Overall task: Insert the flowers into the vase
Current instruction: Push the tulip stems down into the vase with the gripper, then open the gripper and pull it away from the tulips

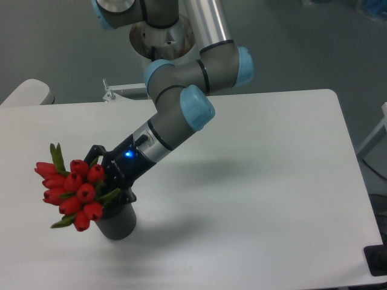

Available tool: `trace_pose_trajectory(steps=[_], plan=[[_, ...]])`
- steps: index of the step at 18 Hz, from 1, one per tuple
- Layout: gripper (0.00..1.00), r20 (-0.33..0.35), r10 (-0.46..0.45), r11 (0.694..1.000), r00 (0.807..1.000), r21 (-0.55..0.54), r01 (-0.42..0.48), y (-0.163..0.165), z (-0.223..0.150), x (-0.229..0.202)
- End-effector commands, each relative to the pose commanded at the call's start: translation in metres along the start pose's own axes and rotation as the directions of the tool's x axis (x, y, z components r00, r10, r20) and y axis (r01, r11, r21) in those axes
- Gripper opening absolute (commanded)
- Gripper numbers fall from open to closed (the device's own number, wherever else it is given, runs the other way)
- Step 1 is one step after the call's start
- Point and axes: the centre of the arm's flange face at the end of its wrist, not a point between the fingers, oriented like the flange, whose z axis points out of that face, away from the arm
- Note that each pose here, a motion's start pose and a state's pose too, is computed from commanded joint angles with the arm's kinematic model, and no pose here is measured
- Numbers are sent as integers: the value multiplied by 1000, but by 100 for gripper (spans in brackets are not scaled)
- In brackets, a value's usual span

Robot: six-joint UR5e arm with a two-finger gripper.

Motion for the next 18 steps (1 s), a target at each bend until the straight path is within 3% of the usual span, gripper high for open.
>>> trace_pose_trajectory(steps=[4, 18], plan=[[99, 6, -15, 1000, 1000, 0, 15, 7, -4, -3], [100, 51, -11, 1000, 999, 2, 11, 39, -34, -10]])
